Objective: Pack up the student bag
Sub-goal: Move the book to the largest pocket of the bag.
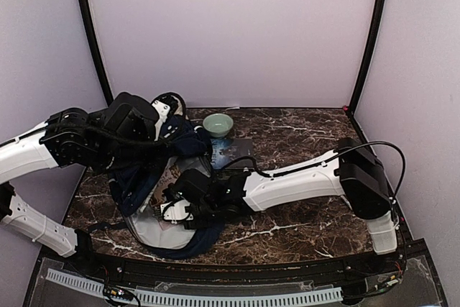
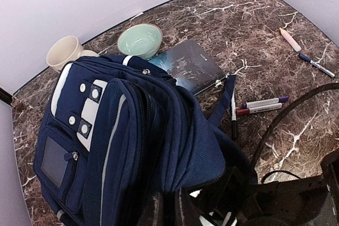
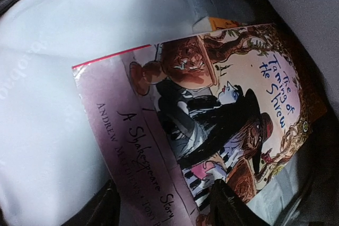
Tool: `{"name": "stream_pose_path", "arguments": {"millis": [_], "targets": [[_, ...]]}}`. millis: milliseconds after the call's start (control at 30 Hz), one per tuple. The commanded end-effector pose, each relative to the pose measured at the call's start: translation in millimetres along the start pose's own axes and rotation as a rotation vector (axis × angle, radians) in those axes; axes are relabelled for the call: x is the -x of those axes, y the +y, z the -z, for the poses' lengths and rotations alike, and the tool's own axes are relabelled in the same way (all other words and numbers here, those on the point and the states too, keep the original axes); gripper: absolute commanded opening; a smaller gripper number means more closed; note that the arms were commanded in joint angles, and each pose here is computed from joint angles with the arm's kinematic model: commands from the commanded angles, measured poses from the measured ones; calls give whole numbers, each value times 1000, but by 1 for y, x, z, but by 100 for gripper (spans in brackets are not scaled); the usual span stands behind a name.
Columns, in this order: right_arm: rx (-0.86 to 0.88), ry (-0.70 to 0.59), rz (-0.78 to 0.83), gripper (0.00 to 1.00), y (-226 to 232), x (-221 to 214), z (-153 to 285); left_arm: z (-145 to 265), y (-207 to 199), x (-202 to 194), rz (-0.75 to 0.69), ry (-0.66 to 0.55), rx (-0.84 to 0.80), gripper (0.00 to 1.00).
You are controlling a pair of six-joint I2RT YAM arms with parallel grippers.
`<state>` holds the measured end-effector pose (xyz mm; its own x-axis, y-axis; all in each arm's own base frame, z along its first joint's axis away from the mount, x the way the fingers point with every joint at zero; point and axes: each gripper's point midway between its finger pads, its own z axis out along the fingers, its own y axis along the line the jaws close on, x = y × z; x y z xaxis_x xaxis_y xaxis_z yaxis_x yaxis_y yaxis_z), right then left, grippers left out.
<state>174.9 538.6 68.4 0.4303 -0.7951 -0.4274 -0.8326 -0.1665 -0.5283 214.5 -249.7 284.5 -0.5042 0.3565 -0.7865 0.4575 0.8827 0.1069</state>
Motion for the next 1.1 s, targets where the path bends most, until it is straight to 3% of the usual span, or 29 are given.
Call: {"name": "stream_pose_path", "arguments": {"millis": [0, 333, 600, 767, 933, 1067], "targets": [[-152, -53, -67, 55, -56, 14, -6, 19, -8, 30, 87, -110, -60, 0], [-248, -106, -197, 47, -100, 17, -24, 19, -15, 27, 85, -108, -74, 0], [-200, -116, -239, 47, -87, 13, -27, 17, -17, 23, 87, -102, -77, 0], [-109, -140, -264, 47, -74, 18, 6, 18, -13, 22, 85, -106, -66, 0], [86, -247, -287, 51, -43, 30, 66, 24, -5, 21, 82, -106, -46, 0], [205, -210, -285, 52, -19, 15, 99, 20, -2, 10, 71, -84, -34, 0]]}}
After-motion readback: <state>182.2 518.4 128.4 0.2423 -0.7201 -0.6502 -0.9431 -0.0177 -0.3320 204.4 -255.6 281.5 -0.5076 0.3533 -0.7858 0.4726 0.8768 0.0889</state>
